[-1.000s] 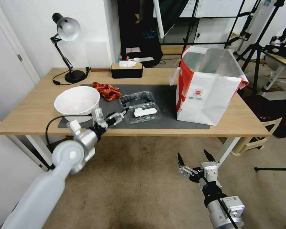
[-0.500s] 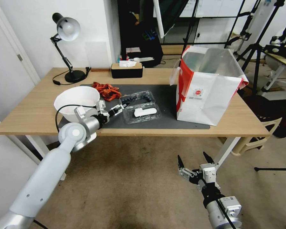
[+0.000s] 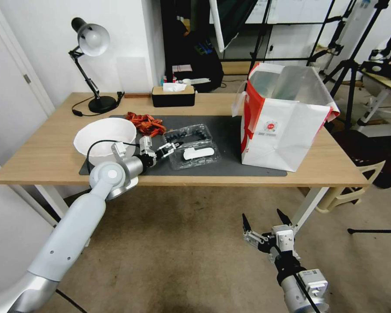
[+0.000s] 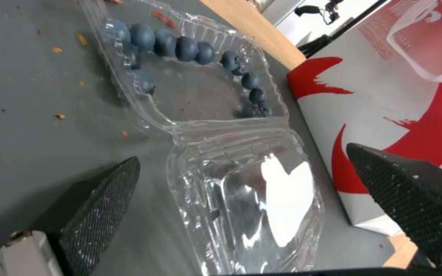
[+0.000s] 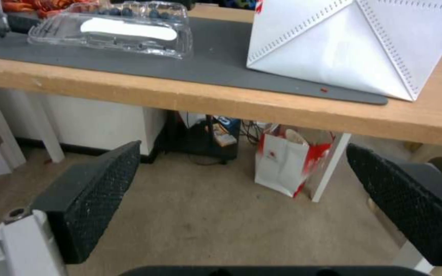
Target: Close the takeout container lid, then place the container into the takeout bag.
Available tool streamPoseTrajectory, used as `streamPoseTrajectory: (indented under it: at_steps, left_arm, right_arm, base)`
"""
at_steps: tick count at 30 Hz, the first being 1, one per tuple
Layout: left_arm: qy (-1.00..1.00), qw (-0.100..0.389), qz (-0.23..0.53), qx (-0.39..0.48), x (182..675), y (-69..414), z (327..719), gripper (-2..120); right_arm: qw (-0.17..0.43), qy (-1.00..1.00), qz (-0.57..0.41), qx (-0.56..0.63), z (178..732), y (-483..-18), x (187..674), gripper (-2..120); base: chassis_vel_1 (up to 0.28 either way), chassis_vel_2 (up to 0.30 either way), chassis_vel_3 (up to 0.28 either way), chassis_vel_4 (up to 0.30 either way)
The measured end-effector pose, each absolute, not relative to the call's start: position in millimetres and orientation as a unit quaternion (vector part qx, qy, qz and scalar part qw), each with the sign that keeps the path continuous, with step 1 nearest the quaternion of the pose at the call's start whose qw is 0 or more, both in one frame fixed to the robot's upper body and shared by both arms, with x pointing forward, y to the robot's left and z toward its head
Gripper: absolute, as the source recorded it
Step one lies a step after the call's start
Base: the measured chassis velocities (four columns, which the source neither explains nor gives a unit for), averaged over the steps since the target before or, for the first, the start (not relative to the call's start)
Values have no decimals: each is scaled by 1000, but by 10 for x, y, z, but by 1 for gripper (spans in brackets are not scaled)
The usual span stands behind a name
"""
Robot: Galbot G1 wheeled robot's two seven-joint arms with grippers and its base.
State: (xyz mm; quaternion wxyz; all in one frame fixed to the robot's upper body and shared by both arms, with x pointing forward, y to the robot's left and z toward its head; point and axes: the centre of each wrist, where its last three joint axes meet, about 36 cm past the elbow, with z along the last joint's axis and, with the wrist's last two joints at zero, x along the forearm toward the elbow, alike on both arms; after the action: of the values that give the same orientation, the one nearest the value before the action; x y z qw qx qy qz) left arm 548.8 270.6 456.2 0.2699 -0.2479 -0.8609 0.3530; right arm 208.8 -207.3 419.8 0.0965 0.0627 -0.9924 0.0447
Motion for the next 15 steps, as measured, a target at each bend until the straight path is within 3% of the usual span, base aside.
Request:
streamPoseTrajectory:
  at_steps: [15]
  left_arm:
    - [-840,285,380,-262,5696,2733,4602,100]
  right_arm:
    - [100,-992,44,60,4129,-2070,2082,100]
  base:
    - [0,0,0,0]
